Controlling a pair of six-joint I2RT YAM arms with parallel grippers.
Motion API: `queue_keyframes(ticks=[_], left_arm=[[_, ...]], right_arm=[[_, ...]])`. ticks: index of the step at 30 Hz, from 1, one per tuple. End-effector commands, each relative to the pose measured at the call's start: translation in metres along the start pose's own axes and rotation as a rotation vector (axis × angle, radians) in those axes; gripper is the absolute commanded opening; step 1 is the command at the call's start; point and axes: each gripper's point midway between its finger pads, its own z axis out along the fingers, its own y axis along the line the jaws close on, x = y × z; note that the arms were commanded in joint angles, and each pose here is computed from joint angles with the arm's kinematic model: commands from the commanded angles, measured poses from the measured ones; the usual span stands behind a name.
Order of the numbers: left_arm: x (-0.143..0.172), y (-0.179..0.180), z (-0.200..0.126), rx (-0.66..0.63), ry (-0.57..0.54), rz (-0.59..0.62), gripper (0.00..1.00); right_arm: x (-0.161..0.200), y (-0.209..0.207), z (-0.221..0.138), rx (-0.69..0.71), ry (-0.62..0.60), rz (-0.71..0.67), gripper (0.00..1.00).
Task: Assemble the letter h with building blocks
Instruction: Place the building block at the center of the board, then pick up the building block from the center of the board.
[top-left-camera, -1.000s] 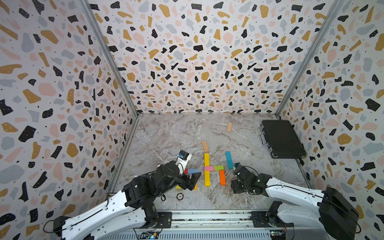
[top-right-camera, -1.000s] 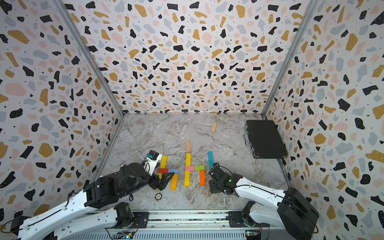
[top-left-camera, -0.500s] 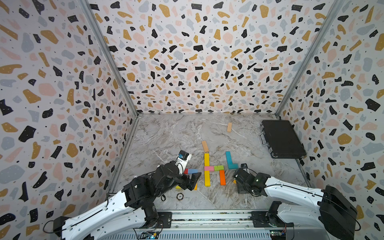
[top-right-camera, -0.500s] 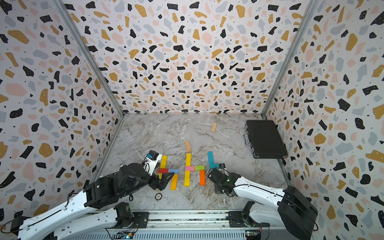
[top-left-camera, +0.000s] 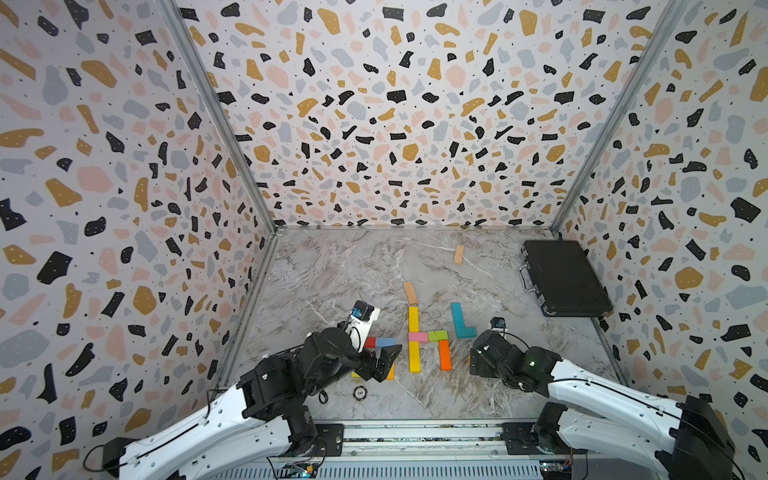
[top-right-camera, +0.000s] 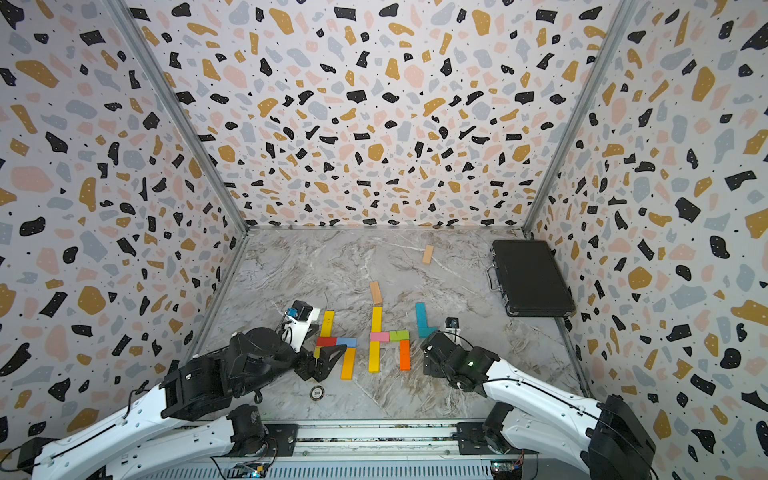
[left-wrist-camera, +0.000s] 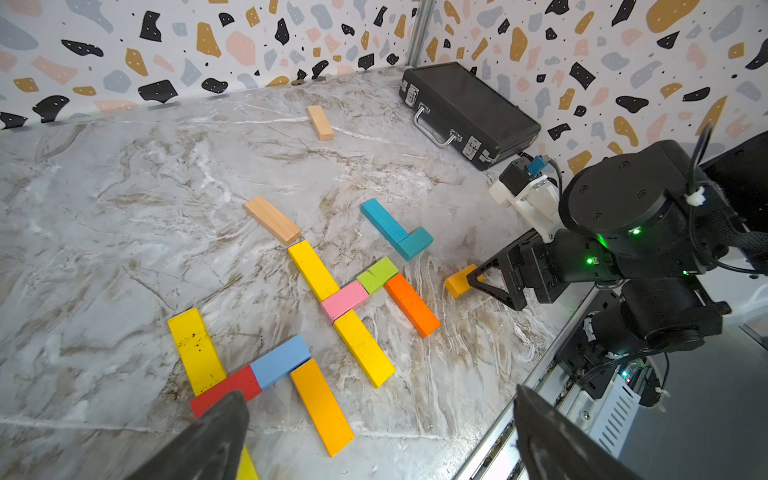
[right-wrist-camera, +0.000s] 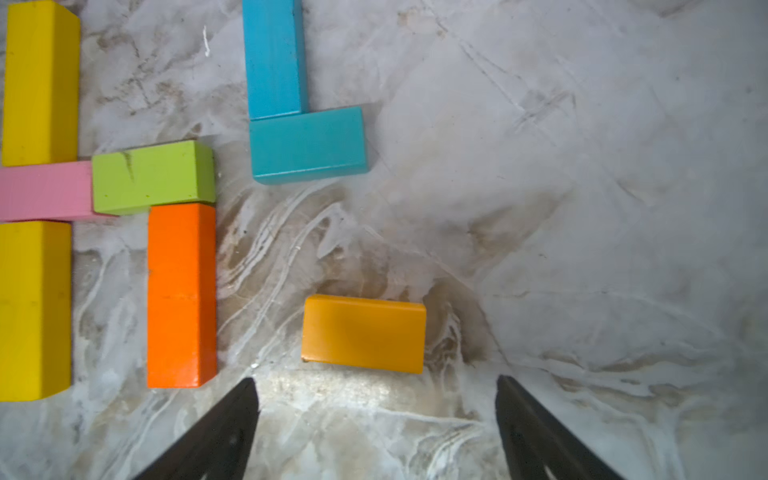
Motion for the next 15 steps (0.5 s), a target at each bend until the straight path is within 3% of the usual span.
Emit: queue_keyframes(ticks=[1, 8, 15], left_arm=[[-0.004, -0.001, 0.0, 0.007, -0.025, -0.005, 0.99], [-0.003, 0.001, -0.001, 0.005, -0.025, -0.004, 0.99], [-0.003, 0.002, -0.002, 0.003, -0.03, -0.001, 0.99]], right_arm=[[-0.004, 0.008, 0.004, 0.02, 0.036, 0.053, 0.95], [-0.008, 0.01, 0.021, 0.043, 0.04, 0.149, 0.95], [0.001, 0.005, 0.034, 0.042, 0.082, 0.186, 0.88]])
